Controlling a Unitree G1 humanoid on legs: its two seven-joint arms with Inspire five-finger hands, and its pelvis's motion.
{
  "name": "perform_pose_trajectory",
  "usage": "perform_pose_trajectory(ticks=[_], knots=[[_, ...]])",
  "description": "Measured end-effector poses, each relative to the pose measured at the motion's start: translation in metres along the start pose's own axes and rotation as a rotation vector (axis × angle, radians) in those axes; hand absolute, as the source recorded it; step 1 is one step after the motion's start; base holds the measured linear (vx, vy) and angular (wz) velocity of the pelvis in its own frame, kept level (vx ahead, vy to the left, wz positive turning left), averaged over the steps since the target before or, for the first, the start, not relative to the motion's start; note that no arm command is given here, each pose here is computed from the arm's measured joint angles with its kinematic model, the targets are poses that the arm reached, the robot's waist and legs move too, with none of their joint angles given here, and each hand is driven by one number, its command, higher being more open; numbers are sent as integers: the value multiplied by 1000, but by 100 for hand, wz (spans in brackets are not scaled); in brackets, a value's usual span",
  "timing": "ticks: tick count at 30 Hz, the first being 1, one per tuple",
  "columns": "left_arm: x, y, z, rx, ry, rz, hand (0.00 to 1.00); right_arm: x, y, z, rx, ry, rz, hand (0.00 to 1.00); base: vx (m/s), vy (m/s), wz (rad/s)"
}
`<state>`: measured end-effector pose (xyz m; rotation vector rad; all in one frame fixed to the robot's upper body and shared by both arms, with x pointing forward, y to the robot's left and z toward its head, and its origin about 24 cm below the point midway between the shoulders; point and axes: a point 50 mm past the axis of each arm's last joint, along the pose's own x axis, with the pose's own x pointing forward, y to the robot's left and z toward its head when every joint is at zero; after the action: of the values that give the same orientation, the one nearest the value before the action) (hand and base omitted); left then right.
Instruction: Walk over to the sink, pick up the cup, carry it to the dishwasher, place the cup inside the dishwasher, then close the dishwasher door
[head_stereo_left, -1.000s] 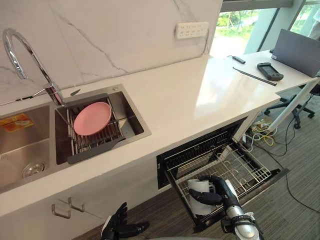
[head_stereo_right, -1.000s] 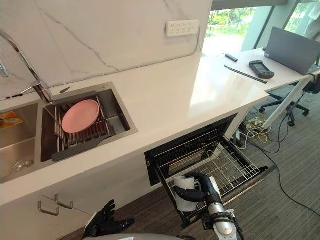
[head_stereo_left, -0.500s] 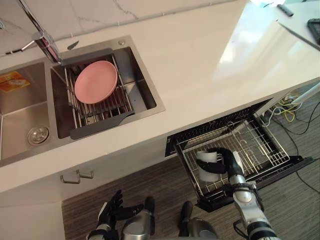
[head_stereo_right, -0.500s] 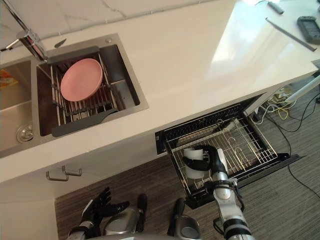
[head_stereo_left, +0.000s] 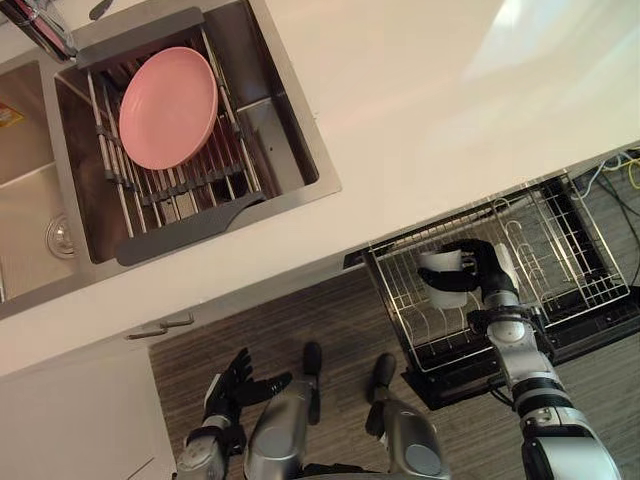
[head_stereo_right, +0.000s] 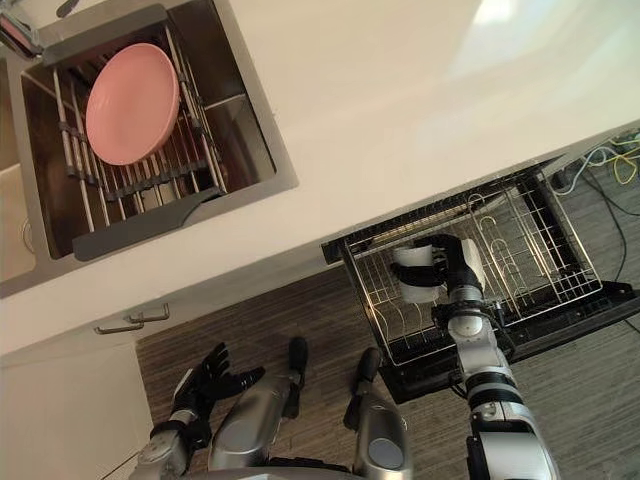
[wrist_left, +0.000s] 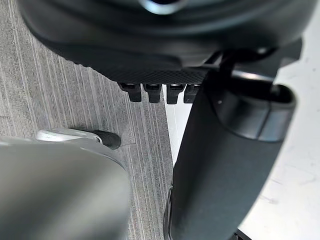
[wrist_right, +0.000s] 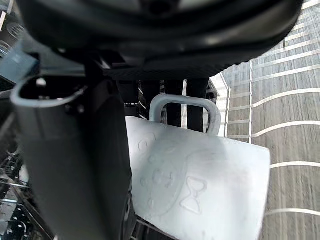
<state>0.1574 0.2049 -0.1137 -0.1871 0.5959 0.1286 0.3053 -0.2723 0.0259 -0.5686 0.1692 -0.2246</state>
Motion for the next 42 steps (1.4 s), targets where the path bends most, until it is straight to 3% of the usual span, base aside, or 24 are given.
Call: perform_pose_trajectory(ticks=[8,9,28,35,42], knots=[[10,-12,10,-11,-29,-27,100,3,4,-2,0,19,26,0,-53,13,11],[10,-12,10,-11,-26,-27,100,3,6,0,-2,16,34,100,-84,13,2],[19,-21,20,-3,-40,-56,100,1,14,1,59,-3,3,100,-46,5,2],[16,-16,12,20,-10,-44,100,-33,24,-5,241,-63,-36,100,50,-9,0],[-3,-3,-19,48,89,9,100,-83,53,-35,368,27,45,100,23,3,-9]])
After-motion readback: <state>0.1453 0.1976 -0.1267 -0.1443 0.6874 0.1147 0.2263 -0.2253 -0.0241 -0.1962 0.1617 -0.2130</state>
